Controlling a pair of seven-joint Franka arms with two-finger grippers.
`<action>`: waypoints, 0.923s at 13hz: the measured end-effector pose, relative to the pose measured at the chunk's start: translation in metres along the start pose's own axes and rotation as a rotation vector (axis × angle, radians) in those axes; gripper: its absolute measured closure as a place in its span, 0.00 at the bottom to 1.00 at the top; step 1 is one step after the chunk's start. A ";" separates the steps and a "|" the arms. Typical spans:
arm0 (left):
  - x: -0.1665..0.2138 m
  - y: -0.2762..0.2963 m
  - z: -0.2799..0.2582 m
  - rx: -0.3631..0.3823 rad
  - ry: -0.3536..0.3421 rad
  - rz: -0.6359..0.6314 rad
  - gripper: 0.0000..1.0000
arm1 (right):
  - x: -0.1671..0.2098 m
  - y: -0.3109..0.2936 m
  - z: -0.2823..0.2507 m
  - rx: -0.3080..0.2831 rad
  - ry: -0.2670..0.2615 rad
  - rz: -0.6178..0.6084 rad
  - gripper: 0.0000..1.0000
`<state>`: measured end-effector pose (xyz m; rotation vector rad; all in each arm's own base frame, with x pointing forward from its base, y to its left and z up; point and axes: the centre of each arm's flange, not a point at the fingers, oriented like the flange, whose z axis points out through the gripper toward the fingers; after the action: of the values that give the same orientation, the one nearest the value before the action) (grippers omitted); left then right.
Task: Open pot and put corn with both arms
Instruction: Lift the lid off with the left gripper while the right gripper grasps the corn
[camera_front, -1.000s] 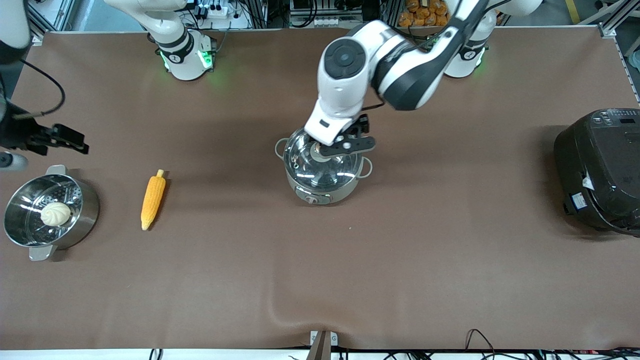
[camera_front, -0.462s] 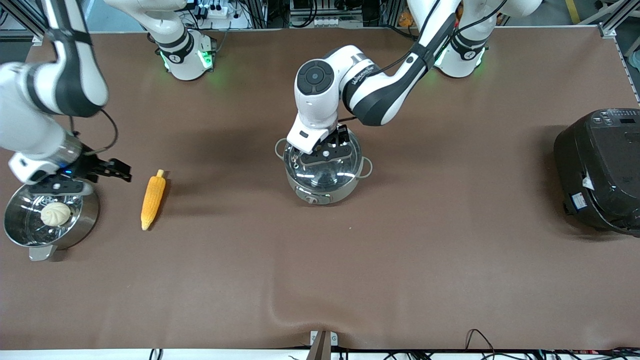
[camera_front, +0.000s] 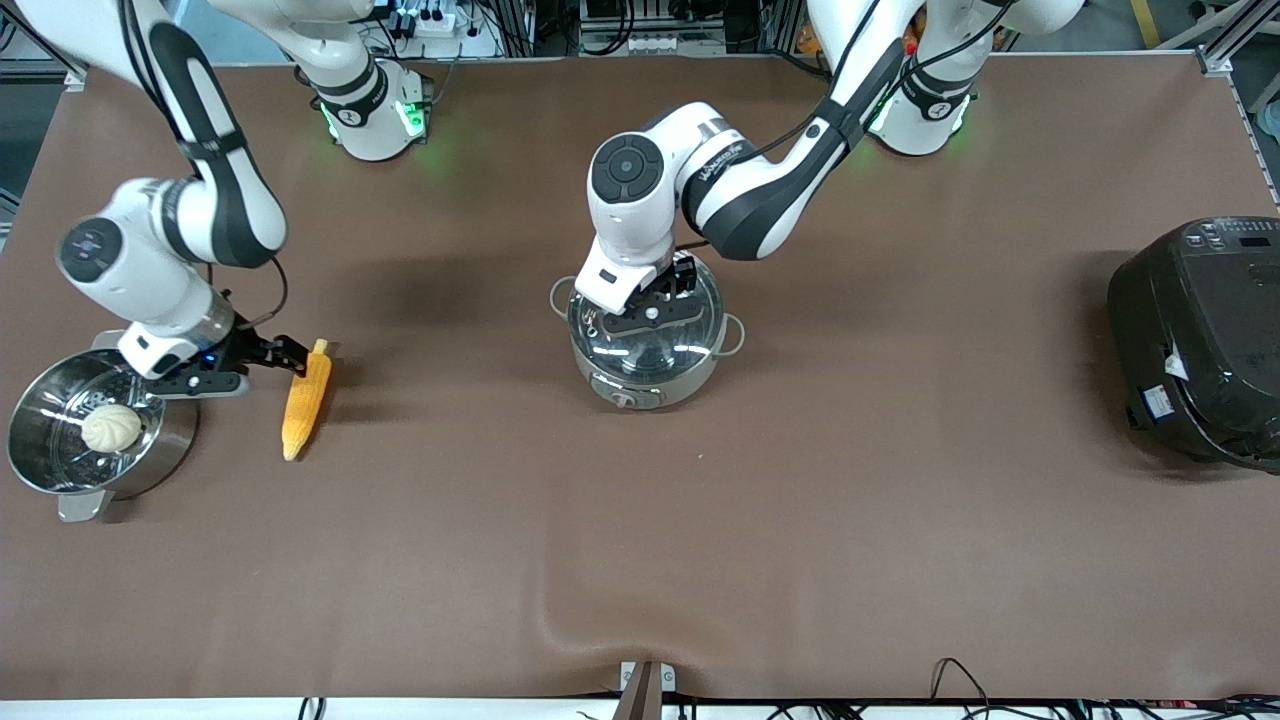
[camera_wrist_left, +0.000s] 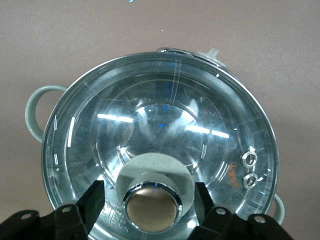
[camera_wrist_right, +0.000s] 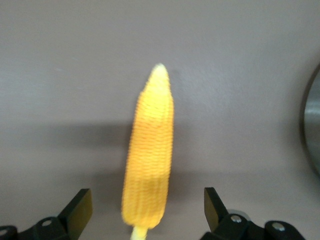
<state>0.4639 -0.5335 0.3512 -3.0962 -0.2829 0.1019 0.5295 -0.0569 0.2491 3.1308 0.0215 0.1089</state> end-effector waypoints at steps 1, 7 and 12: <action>0.000 0.000 0.001 0.001 -0.001 0.000 0.31 | -0.004 0.009 0.018 -0.001 -0.004 0.021 0.02; 0.000 0.000 0.002 0.000 -0.002 -0.001 0.50 | -0.001 -0.005 0.049 0.072 -0.009 0.142 0.04; 0.034 -0.054 -0.098 -0.012 0.023 -0.024 0.50 | 0.001 -0.013 0.049 0.074 -0.008 0.129 0.26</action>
<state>0.4942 -0.4764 0.4485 -3.1031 -0.3207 0.0641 0.5338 -0.0441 0.1997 3.2044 -0.1805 0.0986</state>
